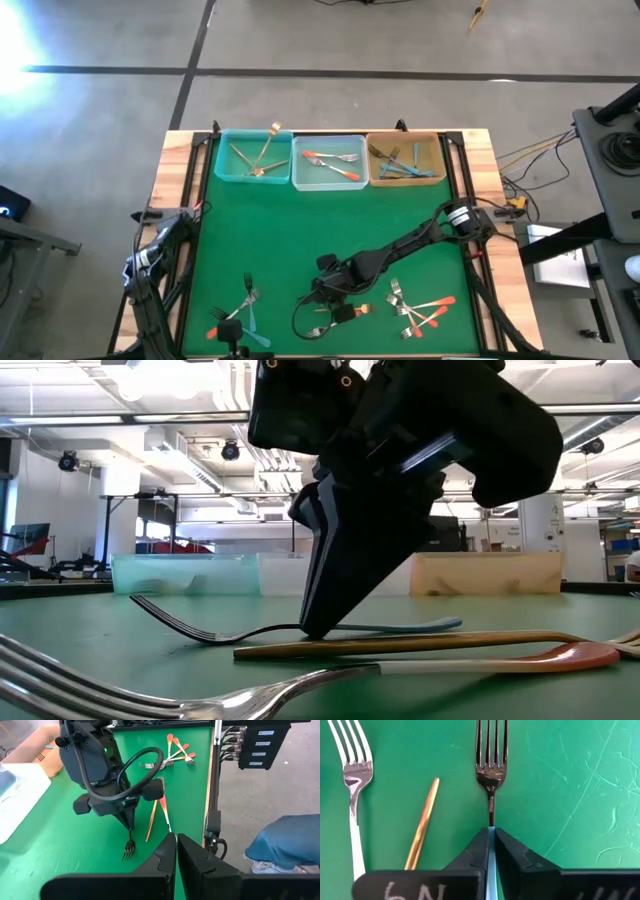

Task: Sort silverware by color (type)
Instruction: Put the blue fork into the orange bin

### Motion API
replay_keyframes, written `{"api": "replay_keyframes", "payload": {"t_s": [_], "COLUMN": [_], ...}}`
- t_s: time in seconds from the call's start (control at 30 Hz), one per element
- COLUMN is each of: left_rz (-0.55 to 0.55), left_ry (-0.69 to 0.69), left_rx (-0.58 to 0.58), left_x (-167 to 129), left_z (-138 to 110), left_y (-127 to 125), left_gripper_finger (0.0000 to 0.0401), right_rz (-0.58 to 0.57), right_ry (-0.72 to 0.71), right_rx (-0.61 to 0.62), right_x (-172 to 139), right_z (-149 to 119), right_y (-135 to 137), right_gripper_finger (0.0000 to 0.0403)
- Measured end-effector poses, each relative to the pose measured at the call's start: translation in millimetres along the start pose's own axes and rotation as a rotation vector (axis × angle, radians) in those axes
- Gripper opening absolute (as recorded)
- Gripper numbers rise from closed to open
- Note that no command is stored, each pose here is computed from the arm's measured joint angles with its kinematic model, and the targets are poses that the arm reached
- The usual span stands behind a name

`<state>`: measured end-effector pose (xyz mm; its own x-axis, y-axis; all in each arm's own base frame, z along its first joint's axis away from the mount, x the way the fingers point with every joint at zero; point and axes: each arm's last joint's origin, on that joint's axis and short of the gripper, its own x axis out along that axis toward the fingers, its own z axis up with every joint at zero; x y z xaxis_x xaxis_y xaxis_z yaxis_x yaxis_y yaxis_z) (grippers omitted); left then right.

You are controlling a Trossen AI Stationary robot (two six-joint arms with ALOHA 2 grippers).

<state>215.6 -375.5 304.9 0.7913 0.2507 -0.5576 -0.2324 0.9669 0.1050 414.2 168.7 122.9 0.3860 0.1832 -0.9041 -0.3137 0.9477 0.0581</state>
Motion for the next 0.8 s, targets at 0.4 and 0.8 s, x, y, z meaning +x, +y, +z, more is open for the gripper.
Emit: {"api": "replay_keyframes", "payload": {"t_s": [0.4,0.8], "left_rz": [0.024,0.150], "left_ry": [-0.023,-0.025], "left_rx": [0.020,0.121], "left_x": [3.1,35.4], "left_z": [-4.2,-33.1], "left_y": [0.1,7.3], "left_gripper_finger": [0.0000,0.0000], "right_rz": [-0.142,-0.298], "right_ry": [0.134,0.030], "right_rx": [0.042,0.276], "right_x": [-68.7,-175.1], "right_z": [-8.4,-49.0], "right_y": [-26.1,-88.7], "right_gripper_finger": [0.0010,0.0009]}}
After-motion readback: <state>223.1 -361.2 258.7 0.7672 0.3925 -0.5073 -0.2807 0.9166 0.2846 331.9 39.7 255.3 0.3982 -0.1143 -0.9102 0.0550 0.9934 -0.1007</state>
